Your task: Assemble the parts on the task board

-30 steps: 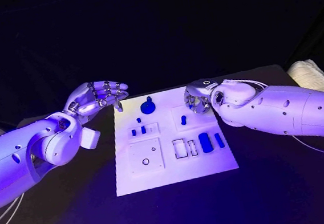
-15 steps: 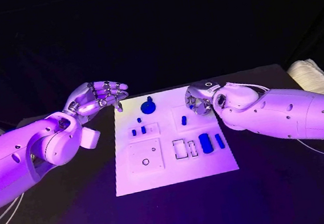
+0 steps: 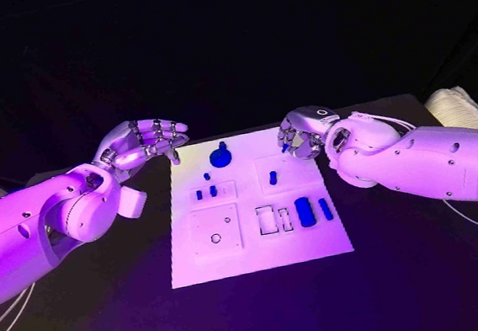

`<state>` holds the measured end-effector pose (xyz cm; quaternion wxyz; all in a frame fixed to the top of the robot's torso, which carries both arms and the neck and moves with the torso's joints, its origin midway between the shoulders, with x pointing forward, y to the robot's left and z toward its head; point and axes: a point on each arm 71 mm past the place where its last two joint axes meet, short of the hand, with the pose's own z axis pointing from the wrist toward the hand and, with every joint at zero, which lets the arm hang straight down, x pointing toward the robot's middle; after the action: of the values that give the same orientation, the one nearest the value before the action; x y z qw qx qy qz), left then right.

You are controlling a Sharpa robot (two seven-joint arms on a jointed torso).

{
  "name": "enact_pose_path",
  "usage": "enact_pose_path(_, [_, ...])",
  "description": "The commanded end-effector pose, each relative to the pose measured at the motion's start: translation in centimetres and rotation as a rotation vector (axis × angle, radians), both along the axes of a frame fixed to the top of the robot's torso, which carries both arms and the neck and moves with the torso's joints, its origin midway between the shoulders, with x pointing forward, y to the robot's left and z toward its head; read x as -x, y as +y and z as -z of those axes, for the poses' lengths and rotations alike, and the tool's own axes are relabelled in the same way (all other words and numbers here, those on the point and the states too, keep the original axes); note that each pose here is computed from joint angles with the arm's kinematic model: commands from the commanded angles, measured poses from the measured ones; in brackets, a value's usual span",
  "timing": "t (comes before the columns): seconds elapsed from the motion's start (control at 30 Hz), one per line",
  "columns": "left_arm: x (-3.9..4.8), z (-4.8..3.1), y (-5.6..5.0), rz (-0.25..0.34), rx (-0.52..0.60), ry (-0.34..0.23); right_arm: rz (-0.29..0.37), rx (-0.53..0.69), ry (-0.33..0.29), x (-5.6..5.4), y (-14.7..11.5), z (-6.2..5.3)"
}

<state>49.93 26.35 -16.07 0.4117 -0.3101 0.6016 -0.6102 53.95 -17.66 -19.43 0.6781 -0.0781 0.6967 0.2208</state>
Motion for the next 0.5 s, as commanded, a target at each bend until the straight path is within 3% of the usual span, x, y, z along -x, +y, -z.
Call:
enact_pose_path(0.03, [0.02,-0.01,0.0,0.014,0.008,0.007,0.014,-0.087,-0.002,0.2,-0.3,-0.8])
enact_pose_path(0.23, [0.02,0.0,-0.1,0.014,0.008,0.008,-0.02,-0.129,0.005,1.3,0.4,-1.6])
enact_pose_path(0.5, [0.13,-0.04,-0.4,0.02,0.01,0.007,-0.166,-0.128,0.022,4.6,4.6,-1.4])
